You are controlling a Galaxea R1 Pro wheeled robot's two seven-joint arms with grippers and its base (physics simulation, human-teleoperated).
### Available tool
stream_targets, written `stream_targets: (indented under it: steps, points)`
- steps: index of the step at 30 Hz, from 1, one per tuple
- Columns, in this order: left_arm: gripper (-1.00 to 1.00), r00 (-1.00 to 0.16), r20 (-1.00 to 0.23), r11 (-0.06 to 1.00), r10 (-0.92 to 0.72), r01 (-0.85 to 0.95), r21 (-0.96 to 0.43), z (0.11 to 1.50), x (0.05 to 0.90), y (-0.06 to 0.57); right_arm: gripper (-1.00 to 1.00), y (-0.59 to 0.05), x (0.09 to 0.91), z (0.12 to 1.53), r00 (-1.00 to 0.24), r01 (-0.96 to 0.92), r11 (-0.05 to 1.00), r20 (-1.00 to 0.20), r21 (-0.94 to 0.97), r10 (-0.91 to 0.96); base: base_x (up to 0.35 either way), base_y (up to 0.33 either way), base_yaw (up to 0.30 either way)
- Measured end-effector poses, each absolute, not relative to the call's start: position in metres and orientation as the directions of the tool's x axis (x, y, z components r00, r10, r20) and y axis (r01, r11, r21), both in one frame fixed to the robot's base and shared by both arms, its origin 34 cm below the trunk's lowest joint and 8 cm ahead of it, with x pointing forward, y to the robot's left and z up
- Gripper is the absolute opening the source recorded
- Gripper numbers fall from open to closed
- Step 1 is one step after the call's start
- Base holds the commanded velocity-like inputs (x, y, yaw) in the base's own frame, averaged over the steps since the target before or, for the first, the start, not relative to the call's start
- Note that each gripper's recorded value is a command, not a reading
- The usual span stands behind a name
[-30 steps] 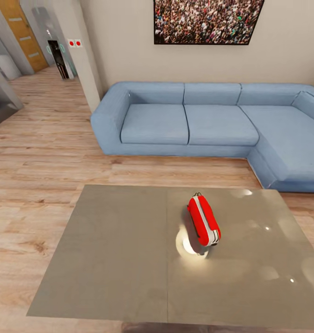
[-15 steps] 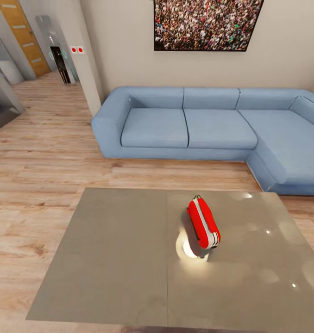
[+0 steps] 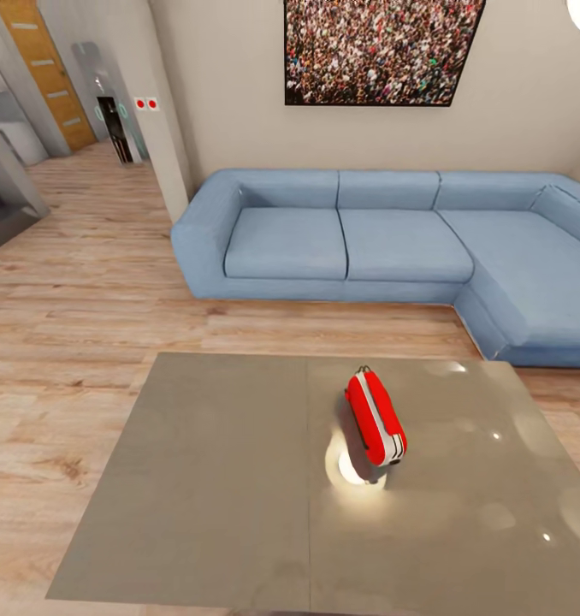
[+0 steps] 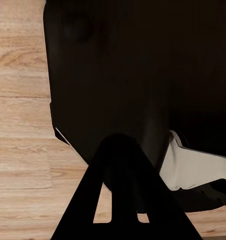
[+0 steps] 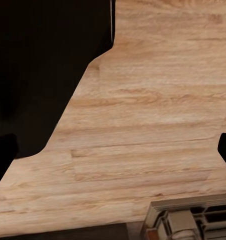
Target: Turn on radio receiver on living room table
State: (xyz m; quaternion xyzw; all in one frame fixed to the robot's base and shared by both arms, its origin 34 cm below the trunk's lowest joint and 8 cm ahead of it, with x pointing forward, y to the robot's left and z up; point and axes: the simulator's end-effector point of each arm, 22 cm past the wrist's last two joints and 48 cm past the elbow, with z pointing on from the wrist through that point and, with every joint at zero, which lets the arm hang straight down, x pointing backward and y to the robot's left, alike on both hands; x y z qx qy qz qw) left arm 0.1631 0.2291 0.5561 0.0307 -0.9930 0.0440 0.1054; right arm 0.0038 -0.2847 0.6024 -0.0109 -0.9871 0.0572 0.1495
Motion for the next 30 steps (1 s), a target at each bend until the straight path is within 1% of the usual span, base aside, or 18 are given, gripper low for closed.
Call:
stream_targets:
  steps: [10, 12, 21, 30]
  points:
    - [-1.00, -0.983, 0.174, 0.994, -0.057, -0.071, -0.077, 0.556, 0.170, 0.235, 1.00, -0.284, 0.011, 0.600, -0.961, 0.006, 0.993, 0.273, -0.115, 0.038, 0.000, 0.000, 0.000]
    - [-1.00, -0.985, 0.159, 0.994, -0.059, -0.073, -0.084, 0.556, 0.174, 0.233, 1.00, -0.284, 0.018, 0.598, -0.970, 0.011, 0.993, 0.242, -0.116, 0.038, 0.000, 0.000, 0.000]
    - [-1.00, -0.984, 0.162, 0.993, -0.069, -0.083, -0.078, 0.557, 0.174, 0.236, 1.00, -0.284, 0.022, 0.597, -0.973, 0.014, 0.994, 0.226, -0.110, 0.039, 0.000, 0.000, 0.000]
    - [-1.00, -0.990, 0.129, 0.994, -0.055, -0.066, -0.082, 0.557, 0.186, 0.239, 1.00, -0.283, 0.030, 0.595, -0.979, 0.022, 0.994, 0.200, -0.109, 0.043, 0.000, 0.000, 0.000]
